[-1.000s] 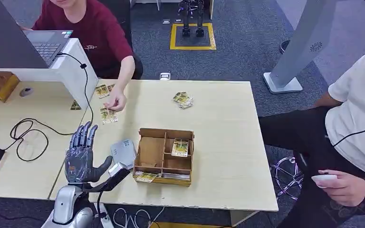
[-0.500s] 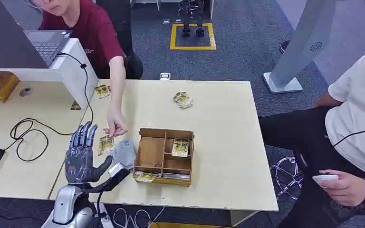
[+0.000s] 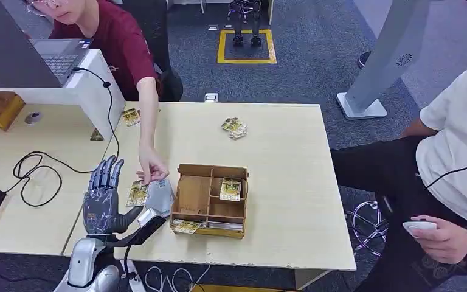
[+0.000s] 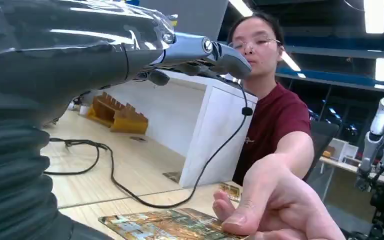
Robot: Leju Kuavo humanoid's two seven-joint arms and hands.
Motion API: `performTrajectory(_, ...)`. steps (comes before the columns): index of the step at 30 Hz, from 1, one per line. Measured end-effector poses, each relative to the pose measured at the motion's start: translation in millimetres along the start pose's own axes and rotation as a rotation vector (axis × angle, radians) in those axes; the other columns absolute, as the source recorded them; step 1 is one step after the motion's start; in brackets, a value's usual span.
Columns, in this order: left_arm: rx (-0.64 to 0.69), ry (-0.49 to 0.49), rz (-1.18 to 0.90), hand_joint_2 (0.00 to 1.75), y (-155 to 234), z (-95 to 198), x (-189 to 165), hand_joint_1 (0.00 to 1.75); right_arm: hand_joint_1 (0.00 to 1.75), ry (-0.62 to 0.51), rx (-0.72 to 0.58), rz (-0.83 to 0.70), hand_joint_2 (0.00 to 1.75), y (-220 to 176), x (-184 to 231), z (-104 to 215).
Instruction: Pass the card to the sensor for recognition and then transmit it.
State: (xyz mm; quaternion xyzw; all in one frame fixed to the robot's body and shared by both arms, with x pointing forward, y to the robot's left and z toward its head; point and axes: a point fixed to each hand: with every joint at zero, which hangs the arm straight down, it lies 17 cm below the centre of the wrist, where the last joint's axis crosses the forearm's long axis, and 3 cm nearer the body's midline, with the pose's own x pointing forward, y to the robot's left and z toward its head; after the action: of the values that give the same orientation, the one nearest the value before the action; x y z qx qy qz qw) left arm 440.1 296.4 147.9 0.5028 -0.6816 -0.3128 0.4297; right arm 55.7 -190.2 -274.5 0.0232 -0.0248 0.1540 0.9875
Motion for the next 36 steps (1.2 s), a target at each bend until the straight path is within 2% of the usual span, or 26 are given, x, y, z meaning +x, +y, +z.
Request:
performTrajectory(24,0.019,-0.041,0.072,1.75,4.4,-0.3,5.9,1.75,0.00,-0.002,0.000,0.010,0.00,0.1,0.9,0.1)
performTrajectory(36,-0.019,-0.004,0.181,1.75,-2.8,0.7,1.9,1.75,0.00,-0.004,0.002,0.000,0.00,0.4,1.7,0.2)
